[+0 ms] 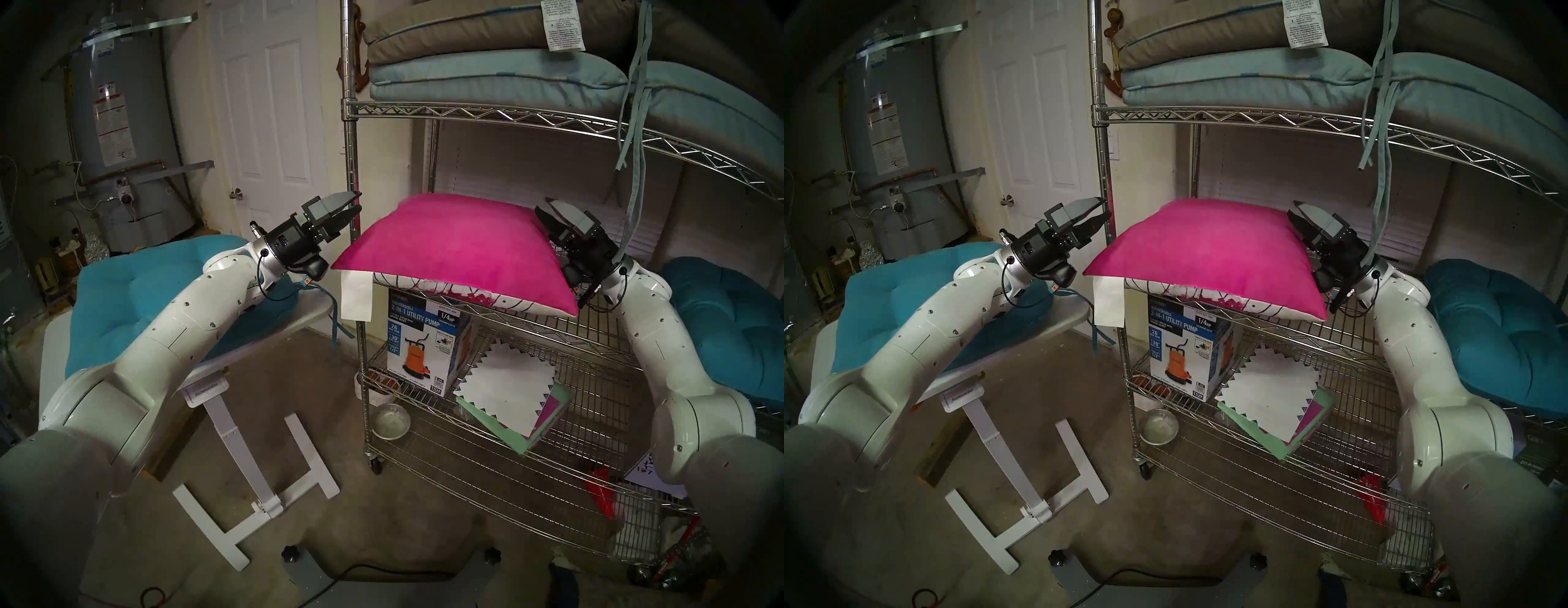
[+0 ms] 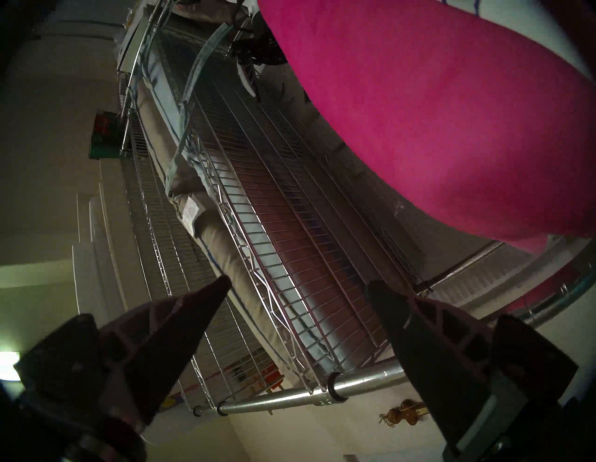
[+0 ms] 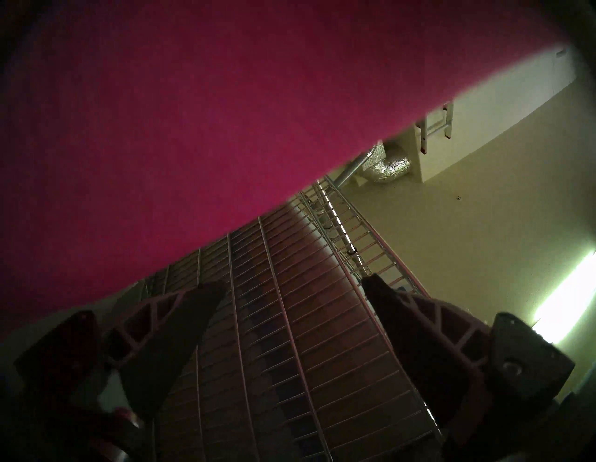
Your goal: Put cushion on the shelf
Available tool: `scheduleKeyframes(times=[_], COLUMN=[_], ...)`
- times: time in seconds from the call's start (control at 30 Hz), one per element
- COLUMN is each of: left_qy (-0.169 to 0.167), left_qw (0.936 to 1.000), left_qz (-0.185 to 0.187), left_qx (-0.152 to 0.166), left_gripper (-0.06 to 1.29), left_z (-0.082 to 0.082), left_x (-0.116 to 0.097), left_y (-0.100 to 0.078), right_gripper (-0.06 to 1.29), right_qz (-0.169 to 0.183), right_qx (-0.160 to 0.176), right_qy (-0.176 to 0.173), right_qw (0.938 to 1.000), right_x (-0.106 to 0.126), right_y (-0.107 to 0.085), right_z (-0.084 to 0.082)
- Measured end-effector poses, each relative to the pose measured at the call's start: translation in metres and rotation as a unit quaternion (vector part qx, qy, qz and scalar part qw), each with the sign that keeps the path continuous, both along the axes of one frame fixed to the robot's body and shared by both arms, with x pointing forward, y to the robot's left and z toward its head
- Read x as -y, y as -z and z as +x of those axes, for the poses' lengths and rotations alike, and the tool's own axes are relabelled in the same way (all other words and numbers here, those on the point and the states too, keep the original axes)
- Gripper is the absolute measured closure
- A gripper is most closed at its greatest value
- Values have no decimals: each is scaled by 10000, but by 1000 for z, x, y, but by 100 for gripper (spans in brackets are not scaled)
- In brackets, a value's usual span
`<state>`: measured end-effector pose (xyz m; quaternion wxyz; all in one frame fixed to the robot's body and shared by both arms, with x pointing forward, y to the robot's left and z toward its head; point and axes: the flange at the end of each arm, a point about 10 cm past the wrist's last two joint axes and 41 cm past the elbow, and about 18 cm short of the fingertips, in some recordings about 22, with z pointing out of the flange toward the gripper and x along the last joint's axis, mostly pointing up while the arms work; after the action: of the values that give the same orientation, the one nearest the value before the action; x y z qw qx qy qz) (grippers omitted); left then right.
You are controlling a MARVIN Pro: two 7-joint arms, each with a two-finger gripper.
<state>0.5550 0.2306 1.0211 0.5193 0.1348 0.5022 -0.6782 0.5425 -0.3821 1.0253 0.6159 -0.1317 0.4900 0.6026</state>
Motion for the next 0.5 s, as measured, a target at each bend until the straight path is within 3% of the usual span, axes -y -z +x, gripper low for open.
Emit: scheduleKeyframes(times=[0.27, 0.5], left_qy=[166, 297], left_qw=[9998, 9994], left_qz=[15, 26], left_qx=[89, 170], left_gripper=[3, 3], left_z=[-12, -23], left_x=[1, 0], left_y=[1, 1], right_gripper=[3, 3], right_qz=[-102, -196], right_qx=[82, 295], right_qy=[2, -18], right_qw=[9999, 9994], right_x=[2, 2], right_y=[-5, -22], right_z=[-6, -11])
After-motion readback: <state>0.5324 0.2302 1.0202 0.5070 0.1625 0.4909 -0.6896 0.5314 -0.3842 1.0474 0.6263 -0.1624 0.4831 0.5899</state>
